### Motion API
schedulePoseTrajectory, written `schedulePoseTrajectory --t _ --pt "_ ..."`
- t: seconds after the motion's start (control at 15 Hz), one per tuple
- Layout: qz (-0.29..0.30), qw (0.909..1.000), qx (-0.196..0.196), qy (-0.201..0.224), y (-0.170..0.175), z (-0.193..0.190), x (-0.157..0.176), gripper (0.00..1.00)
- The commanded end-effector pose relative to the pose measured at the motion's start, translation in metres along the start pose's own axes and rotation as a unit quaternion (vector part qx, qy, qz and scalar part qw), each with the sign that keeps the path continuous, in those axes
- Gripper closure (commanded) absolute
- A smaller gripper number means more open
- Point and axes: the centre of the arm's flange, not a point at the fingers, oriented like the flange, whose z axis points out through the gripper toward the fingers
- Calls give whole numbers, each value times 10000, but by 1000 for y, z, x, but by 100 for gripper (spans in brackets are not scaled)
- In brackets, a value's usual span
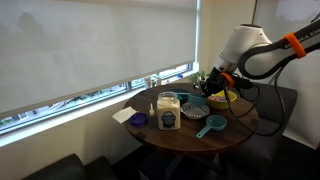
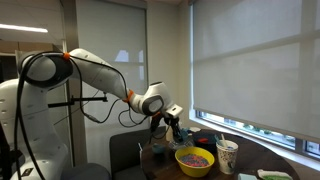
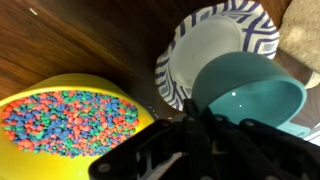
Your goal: Move the scoop from the bowl to the paper plate
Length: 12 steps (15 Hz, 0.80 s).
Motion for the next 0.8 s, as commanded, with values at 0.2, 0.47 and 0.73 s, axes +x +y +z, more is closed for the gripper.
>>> schedulePoseTrajectory --t 0.2,0.47,0.73 --pt "63 10000 31 -10 -12 -6 9 42" --pt "214 9977 634 135 17 -61 16 14" --pt "238 9948 922 361 14 -76 31 12"
